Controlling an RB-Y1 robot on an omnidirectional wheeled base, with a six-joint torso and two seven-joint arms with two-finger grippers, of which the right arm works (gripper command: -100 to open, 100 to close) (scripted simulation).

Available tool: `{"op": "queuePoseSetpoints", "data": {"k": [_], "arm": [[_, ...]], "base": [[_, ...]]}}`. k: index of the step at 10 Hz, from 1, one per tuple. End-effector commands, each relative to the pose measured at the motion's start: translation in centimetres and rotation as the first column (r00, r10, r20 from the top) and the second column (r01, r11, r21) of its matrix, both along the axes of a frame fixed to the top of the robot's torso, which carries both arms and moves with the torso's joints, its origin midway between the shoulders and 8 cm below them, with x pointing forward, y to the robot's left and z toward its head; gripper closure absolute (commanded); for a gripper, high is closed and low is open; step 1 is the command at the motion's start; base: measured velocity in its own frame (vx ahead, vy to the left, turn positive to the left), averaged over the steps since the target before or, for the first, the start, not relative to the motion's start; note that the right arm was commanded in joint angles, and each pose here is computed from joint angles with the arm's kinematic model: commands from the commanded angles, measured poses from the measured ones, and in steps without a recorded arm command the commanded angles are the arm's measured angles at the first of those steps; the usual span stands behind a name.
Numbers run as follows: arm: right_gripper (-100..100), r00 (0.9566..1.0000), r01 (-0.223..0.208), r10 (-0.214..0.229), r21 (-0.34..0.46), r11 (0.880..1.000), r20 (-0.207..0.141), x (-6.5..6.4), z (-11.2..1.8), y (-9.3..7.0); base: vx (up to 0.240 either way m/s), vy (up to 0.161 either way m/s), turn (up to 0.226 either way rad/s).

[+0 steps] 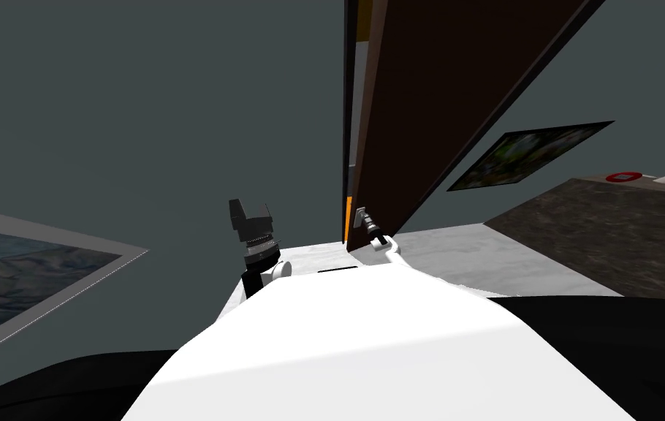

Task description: Pull the door open

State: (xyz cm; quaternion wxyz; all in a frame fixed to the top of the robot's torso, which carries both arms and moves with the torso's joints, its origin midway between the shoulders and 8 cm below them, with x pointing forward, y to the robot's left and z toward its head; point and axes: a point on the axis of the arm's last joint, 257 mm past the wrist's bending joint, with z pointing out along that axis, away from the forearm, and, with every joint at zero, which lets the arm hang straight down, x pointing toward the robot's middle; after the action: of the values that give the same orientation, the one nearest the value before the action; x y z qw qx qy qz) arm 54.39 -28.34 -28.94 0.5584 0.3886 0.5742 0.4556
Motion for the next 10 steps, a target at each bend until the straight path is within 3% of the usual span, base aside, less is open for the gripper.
{"op": "queuePoseSetpoints", "data": {"k": [1,2,3,5,6,7,8,9,10], "arm": [[100,0.9999,-0.011,0.011,0.047,0.999,0.001,0.2,0.2,0.8],[100,0.9999,-0.011,0.012,0.107,0.994,-0.003,0.3,0.2,1.0],[100,0.9999,-0.011,0.012,0.110,0.994,-0.004,0.3,0.2,1.0],[100,0.9998,-0.011,0.014,0.218,0.976,-0.012,0.6,0.2,1.5],[100,0.9998,-0.012,0.015,0.235,0.972,-0.013,0.6,0.2,1.5],[100,0.9997,-0.011,0.017,0.289,0.957,-0.018,0.7,0.2,1.7],[100,0.9997,-0.011,0.018,0.296,0.955,-0.018,0.7,0.2,1.7],[100,0.9995,-0.011,0.020,0.353,0.936,-0.023,0.8,0.2,1.9],[100,0.9995,-0.011,0.020,0.356,0.934,-0.023,0.8,0.2,1.9]], "base": [[-0.052,-0.036,0.028],[-0.055,-0.040,0.054],[-0.043,-0.035,0.027],[-0.062,-0.043,0.059],[-0.060,-0.051,0.057],[-0.052,-0.045,0.057],[-0.044,-0.032,0.030],[-0.051,-0.043,0.047],[-0.045,-0.035,0.031]]}}
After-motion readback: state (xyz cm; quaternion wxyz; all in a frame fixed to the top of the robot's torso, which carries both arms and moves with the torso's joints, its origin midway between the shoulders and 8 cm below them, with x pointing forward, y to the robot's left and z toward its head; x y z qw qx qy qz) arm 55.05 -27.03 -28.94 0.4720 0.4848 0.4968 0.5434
